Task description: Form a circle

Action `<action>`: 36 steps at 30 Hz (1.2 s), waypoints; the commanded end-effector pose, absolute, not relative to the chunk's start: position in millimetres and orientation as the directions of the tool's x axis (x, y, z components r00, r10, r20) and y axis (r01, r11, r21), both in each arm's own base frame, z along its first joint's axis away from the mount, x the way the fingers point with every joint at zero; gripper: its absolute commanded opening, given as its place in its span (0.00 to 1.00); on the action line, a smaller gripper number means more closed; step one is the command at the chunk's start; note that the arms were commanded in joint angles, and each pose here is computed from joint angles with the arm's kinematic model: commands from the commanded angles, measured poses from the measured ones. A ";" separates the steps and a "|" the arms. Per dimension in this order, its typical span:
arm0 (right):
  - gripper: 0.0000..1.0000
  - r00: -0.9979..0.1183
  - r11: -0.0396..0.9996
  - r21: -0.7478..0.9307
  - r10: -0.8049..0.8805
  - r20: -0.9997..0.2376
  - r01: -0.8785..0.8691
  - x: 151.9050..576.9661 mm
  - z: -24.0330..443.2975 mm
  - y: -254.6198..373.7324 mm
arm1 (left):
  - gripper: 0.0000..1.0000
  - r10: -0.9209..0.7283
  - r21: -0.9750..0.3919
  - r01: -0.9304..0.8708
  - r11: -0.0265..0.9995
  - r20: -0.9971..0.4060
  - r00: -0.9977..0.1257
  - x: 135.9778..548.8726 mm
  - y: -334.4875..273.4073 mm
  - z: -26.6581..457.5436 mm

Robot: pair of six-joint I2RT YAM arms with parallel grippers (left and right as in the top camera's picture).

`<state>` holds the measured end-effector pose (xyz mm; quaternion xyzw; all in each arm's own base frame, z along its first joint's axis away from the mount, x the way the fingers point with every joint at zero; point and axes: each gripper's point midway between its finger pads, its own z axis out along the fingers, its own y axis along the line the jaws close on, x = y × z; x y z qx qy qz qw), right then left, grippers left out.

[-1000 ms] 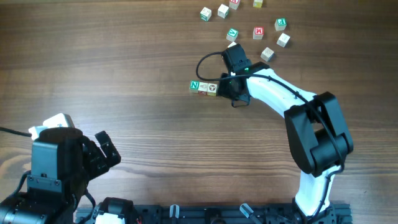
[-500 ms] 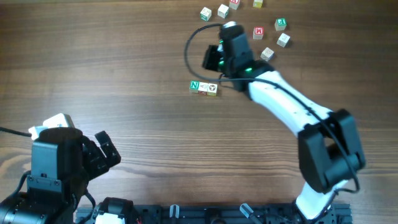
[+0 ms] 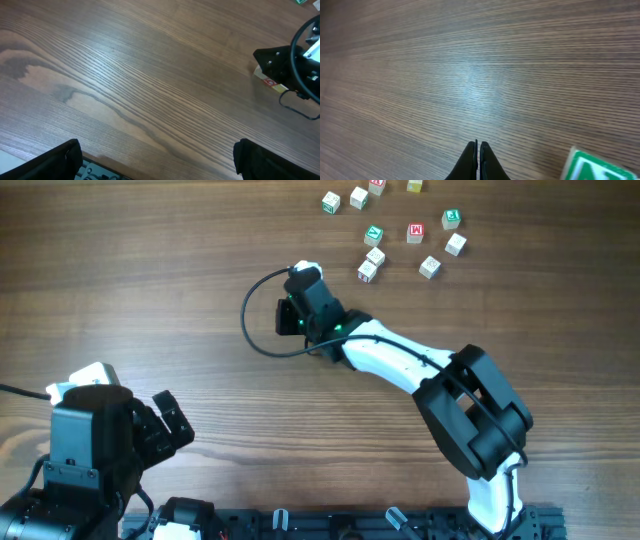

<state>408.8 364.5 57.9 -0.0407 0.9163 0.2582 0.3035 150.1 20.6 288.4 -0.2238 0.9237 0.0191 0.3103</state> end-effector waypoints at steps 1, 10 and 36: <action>0.05 -0.783 0.900 0.374 0.062 -0.619 -0.225 408.1 43.6 367.5 | 1.00 -0.415 -0.100 -0.447 0.889 -0.587 -0.695 150.2 24.1 288.2; 0.05 -0.717 0.957 0.226 0.030 -0.696 -0.179 412.0 31.0 364.9 | 1.00 -0.415 -0.100 -0.447 0.889 -0.587 -0.695 150.2 24.1 288.2; 0.05 -0.705 0.993 0.087 0.003 -0.709 -0.083 412.8 18.7 334.4 | 1.00 -0.415 -0.100 -0.447 0.889 -0.587 -0.695 150.2 24.1 288.2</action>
